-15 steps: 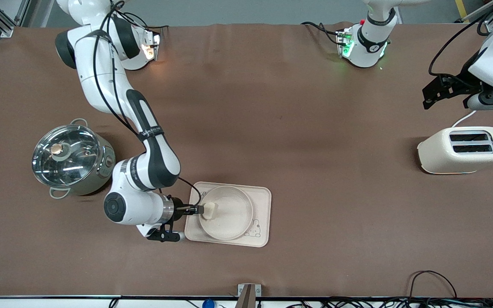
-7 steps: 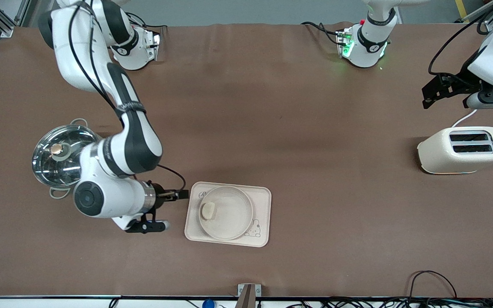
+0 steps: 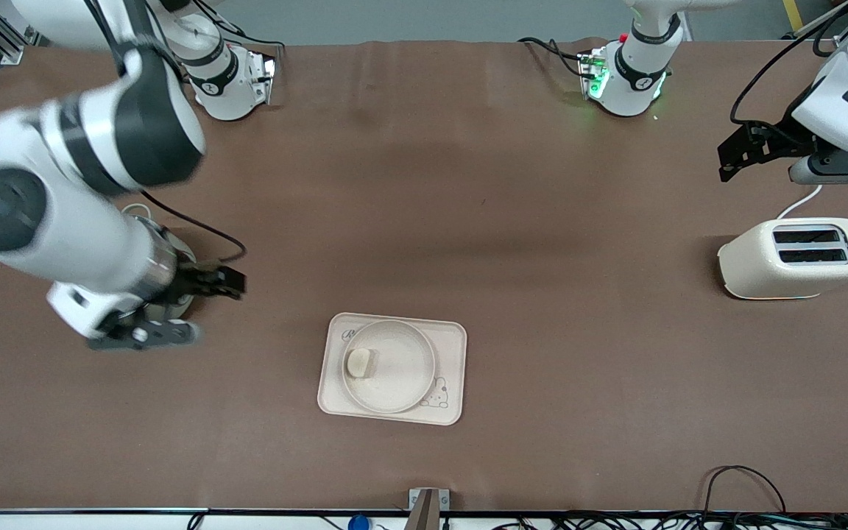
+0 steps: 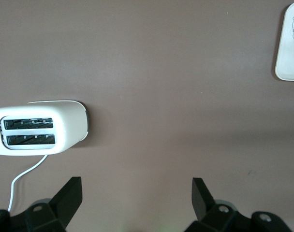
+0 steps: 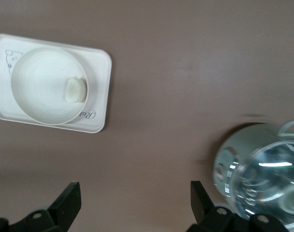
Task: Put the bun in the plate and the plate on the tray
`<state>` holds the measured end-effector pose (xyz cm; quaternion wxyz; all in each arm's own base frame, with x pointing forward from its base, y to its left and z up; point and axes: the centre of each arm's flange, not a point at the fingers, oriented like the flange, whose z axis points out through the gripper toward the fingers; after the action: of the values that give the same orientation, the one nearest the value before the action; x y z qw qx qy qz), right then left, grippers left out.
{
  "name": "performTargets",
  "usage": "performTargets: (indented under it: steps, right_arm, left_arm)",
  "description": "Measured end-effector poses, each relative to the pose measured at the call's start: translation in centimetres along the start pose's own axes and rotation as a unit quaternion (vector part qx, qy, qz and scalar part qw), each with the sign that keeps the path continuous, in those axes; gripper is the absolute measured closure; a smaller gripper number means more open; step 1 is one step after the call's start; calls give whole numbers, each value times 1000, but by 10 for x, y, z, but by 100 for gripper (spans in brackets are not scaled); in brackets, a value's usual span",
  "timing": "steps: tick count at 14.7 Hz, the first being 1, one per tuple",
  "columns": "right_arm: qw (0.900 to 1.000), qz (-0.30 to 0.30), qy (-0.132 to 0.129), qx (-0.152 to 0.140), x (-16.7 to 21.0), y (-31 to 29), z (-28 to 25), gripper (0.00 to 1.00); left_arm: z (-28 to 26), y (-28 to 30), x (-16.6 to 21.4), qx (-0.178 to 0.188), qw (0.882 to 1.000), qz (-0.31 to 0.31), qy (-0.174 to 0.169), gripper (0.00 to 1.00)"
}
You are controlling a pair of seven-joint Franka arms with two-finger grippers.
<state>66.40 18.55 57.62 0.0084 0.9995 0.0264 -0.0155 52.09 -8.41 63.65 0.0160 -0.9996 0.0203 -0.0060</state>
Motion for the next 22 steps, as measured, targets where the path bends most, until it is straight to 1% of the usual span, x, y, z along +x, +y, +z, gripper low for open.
performTargets:
  steps: [2,4,5,7,8,10,12,16,18,20,22]
  right_arm:
    - [1000,19,21,-5,-21,32,-42,0]
    - [999,41,31,0,-47,68,-73,0]
    - [998,52,33,3,-61,86,-86,0]
    - [997,74,23,8,-96,120,-113,0]
    - [996,81,22,6,-114,134,-128,0]
    - [996,87,32,-11,-146,148,-155,0]
    - [995,90,32,-19,-166,154,-160,0]
    - [994,103,7,-27,-162,180,-127,0]
    - [995,94,5,-27,-160,204,-119,0]
    - [996,81,10,-28,-159,226,-114,0]
    - [997,68,10,-28,-159,232,-114,0]
  left_arm:
    - [-3,12,-1,0,1000,10,3,0]
    - [-4,21,-3,0,1000,18,4,0]
    - [-4,22,-3,0,1000,19,4,0]
    - [-4,22,-3,0,1000,19,4,0]
    - [-5,23,-3,0,1000,19,5,0]
    - [-7,23,-3,-1,1000,20,7,0]
    - [-8,23,-3,-1,1000,20,8,0]
    - [-12,24,-2,-2,1000,21,12,0]
    - [-12,24,-2,-2,1000,21,13,0]
    - [-12,25,-2,-2,1000,22,12,0]
    - [-11,25,-2,-3,1000,22,10,0]
